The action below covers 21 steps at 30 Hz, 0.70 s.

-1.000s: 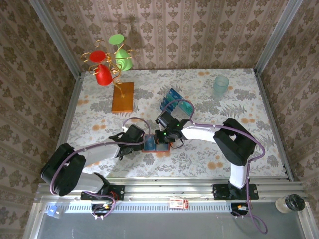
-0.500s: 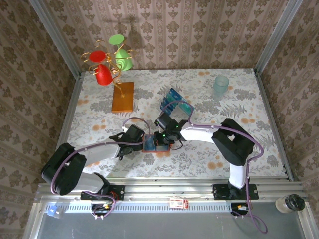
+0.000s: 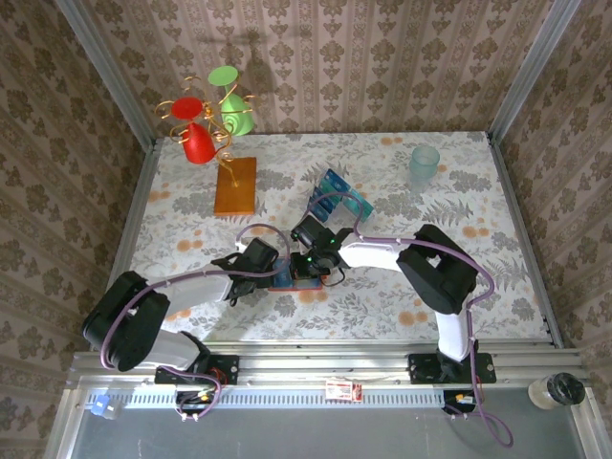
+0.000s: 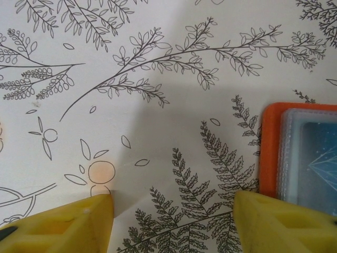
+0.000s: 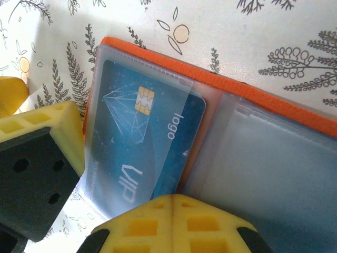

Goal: Put the credit cards into the card holder

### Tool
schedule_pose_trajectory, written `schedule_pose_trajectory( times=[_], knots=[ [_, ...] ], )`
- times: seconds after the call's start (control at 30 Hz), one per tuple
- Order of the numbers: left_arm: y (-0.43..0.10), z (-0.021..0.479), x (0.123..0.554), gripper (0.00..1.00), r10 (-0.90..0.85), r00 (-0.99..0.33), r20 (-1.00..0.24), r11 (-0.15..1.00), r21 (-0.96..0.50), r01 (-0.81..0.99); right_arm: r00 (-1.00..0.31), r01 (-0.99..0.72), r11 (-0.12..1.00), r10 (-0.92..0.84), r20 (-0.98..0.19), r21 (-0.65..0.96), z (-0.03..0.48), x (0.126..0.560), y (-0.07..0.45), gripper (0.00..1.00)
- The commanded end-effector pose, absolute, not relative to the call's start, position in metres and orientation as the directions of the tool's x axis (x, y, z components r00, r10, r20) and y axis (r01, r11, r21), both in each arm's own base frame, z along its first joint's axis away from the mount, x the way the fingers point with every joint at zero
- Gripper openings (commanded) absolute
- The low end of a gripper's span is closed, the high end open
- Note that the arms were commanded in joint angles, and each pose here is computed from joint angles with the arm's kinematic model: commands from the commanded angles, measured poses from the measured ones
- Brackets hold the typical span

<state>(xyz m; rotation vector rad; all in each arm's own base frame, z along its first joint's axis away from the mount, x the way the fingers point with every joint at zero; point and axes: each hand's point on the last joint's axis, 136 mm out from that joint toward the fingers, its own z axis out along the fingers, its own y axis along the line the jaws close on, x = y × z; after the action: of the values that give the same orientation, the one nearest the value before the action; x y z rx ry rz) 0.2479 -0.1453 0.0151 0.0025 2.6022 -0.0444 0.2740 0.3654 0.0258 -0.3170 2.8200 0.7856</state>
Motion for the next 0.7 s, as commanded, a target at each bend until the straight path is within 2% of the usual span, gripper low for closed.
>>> schedule_pose_trajectory(
  times=[0.0,0.3,0.67],
  knots=[
    [-0.148,-0.006,0.238,0.62,0.01,-0.894,-0.447,0.999,-0.039,0.031,-0.958,-0.27,0.843,-0.185,-0.22,0.465,0.019,0.269,0.368,0.0],
    [-0.15,-0.004,0.237,0.62,0.011,-0.893,-0.451,0.998,-0.047,0.037,-0.959,-0.272,0.829,-0.189,-0.212,0.489,0.021,0.268,0.376,0.0],
    [-0.146,0.017,0.242,0.71,-0.002,-0.872,-0.49,0.998,-0.053,0.028,-0.966,-0.227,0.848,-0.135,-0.22,0.479,0.02,0.267,0.351,0.0]
  ],
)
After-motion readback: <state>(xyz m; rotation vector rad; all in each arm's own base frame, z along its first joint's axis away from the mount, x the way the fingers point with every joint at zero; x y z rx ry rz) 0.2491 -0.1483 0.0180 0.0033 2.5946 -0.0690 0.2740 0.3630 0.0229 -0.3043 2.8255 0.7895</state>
